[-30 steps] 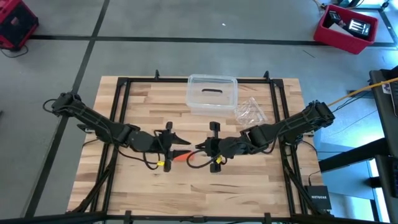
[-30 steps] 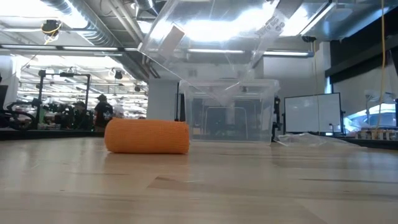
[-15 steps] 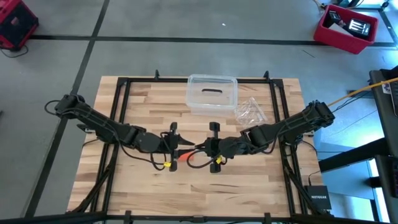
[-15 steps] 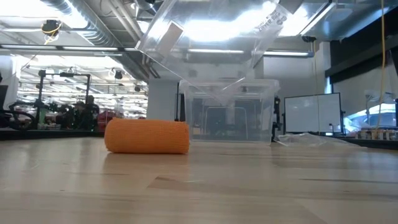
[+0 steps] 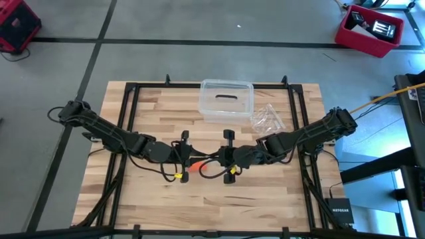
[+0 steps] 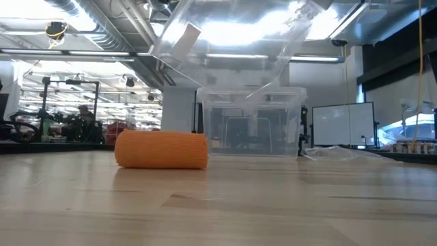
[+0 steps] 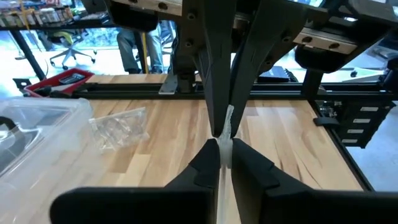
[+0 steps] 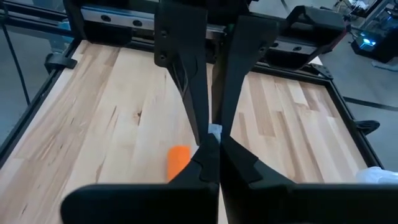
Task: Roll bandage
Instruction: Open the bottom transparent zip bag
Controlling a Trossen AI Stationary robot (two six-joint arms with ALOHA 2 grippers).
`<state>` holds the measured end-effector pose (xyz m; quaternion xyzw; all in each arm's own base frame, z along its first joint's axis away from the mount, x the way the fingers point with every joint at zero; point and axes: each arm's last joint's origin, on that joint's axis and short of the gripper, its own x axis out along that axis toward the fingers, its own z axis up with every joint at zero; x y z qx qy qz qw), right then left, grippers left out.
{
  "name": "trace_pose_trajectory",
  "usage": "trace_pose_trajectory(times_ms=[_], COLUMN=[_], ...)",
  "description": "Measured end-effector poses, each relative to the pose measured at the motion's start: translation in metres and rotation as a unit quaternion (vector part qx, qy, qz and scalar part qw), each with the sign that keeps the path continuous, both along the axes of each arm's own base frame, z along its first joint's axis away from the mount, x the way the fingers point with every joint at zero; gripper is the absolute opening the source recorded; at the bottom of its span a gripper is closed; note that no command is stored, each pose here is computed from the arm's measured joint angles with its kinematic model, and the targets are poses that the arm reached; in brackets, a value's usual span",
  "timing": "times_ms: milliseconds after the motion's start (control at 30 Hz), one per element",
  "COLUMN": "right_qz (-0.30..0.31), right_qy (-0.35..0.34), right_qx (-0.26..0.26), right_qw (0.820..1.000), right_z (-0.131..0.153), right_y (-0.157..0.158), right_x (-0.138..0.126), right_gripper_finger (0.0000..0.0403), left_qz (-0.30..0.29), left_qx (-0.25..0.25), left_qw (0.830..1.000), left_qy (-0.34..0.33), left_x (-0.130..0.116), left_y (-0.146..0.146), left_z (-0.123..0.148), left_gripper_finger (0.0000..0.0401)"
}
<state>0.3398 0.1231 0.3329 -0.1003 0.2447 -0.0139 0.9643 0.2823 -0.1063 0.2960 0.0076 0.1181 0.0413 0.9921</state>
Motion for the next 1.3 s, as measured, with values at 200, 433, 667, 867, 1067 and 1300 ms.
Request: trace_pose_trajectory(times_ms=[200,433,667,867,1067,1300], right_qz=[0.003,0.004,0.007,0.01,0.013,0.029], right_qy=[-0.003,-0.007,-0.014,-0.005,-0.004,0.088], right_qx=[-0.003,-0.006,-0.009,-0.012,-0.001,-0.03], right_qw=[1.0,1.0,1.0,1.0,1.0,0.995], right_z=[0.012,0.026,0.044,0.053,0.059,0.018], right_y=[0.0,-0.001,-0.002,-0.003,0.0,0.015], right_x=[-0.001,-0.002,-0.004,-0.007,-0.013,-0.027], right_gripper_finger=[0.0,0.0,0.0,0.0,0.0,0.0], left_qz=[0.004,0.009,0.03,0.042,0.027,0.018], left_qx=[-0.007,-0.012,-0.023,-0.027,-0.039,-0.063], left_qw=[1.0,0.998,0.991,0.985,0.986,0.991], left_qy=[0.015,0.059,0.132,0.163,0.162,0.115], left_x=[-0.002,-0.005,-0.012,-0.015,-0.015,-0.019], left_y=[0.0,-0.001,0.002,0.004,0.004,0.003], left_z=[-0.002,-0.011,-0.027,-0.032,-0.031,-0.001], left_gripper_finger=[0.0012,0.0026,0.002,0.003,0.0063,0.0149])
